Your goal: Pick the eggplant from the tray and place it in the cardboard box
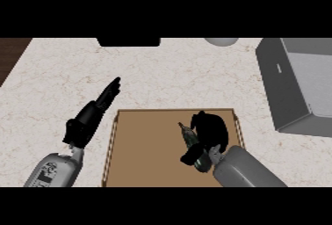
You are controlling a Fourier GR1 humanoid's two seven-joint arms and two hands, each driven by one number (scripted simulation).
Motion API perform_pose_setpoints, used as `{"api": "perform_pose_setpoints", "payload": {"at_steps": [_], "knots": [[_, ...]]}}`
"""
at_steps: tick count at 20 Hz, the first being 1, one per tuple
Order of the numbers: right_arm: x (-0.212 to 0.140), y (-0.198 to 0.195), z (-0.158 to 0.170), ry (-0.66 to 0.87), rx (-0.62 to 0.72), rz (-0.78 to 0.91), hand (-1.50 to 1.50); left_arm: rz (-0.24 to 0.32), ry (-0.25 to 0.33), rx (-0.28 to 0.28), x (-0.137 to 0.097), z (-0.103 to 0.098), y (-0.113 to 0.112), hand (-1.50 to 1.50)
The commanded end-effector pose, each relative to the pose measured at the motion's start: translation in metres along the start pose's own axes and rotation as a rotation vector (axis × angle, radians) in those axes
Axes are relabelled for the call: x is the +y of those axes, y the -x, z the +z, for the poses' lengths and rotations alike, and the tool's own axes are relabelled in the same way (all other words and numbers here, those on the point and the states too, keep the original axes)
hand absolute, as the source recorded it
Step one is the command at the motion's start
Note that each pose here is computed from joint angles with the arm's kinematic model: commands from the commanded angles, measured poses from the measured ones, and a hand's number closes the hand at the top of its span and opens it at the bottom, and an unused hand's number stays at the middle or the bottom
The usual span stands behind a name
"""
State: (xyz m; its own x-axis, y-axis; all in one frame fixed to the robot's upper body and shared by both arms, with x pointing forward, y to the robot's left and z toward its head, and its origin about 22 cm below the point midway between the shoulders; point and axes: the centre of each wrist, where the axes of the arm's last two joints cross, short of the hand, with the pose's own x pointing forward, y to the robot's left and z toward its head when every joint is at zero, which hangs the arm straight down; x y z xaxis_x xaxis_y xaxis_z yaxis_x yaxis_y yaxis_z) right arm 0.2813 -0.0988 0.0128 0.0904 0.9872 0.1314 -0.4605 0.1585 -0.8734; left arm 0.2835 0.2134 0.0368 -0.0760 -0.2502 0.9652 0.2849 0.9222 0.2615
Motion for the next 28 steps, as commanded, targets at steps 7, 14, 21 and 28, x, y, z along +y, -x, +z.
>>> {"api": "perform_pose_setpoints", "payload": {"at_steps": [7, 14, 21, 28], "knots": [[-0.049, 0.194, 0.032, 0.394, -0.258, 0.188, 1.50, 0.009, -0.045, 0.000, 0.011, 0.008, -0.001, 0.00], [-0.090, 0.258, 0.084, 0.565, -0.322, 0.075, 1.50, 0.000, -0.055, -0.001, 0.004, 0.008, -0.010, 0.00], [-0.142, 0.246, 0.141, 0.664, -0.467, -0.064, 1.50, -0.004, -0.054, 0.012, 0.006, 0.020, 0.007, 0.00], [-0.180, 0.276, 0.173, 0.740, -0.346, -0.228, 1.50, -0.005, -0.024, -0.006, -0.006, 0.005, -0.004, 0.00]]}}
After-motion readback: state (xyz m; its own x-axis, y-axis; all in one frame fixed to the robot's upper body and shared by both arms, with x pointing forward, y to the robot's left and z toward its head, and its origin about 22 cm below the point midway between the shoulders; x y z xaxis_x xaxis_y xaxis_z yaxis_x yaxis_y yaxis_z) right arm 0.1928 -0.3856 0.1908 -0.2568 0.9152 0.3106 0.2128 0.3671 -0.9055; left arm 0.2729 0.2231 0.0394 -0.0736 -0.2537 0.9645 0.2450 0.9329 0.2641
